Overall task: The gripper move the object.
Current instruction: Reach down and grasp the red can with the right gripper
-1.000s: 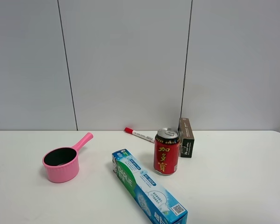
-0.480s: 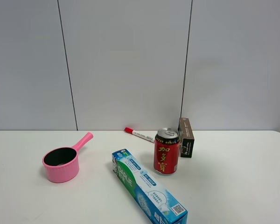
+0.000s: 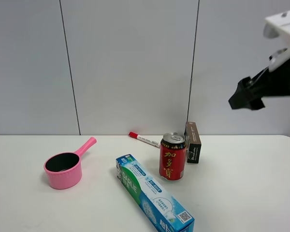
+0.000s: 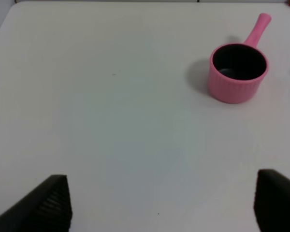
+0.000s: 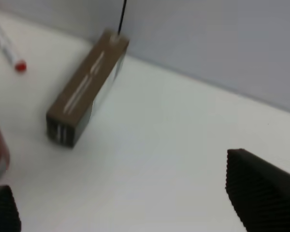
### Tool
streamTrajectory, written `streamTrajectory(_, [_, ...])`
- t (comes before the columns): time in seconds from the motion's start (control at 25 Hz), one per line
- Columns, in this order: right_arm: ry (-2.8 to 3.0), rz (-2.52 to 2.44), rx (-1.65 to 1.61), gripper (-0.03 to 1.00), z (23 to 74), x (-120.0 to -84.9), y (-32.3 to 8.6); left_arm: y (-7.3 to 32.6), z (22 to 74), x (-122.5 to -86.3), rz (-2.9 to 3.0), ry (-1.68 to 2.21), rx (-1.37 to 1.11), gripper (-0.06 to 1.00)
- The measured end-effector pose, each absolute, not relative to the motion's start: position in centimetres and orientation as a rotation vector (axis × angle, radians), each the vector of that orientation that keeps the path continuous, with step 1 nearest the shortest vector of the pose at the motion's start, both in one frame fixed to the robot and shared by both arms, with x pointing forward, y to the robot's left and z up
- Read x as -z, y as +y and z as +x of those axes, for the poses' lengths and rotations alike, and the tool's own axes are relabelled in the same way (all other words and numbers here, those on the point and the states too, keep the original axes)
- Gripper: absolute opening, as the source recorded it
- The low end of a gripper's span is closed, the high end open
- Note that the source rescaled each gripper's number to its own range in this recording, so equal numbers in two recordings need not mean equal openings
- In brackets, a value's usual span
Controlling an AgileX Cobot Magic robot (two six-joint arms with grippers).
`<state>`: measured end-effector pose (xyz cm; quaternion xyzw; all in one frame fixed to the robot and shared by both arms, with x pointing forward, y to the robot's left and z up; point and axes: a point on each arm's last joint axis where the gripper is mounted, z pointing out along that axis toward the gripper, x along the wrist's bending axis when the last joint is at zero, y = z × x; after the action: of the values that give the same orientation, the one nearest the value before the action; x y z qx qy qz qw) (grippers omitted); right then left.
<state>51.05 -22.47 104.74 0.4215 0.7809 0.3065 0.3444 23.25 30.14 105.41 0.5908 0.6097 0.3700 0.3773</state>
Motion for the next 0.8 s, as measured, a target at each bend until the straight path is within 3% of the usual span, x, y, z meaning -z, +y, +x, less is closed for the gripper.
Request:
streamTrajectory(0.24, [2.249, 1.097, -0.639, 1.00, 51.8, -100.3, -20.7, 30.1, 23.3, -105.4, 1.510, 1.559, -0.946, 1.00])
streamTrajectory(0.6, [2.399, 1.048, -0.537, 1.00, 52.9, -95.5, -19.0, 30.1, 23.3, -105.4, 1.510, 1.559, -0.946, 1.00])
streamTrajectory(0.8, [2.332, 0.945, -0.698, 1.00, 52.2, -93.2, -18.6, 30.1, 23.3, -105.4, 1.510, 1.559, -0.946, 1.00])
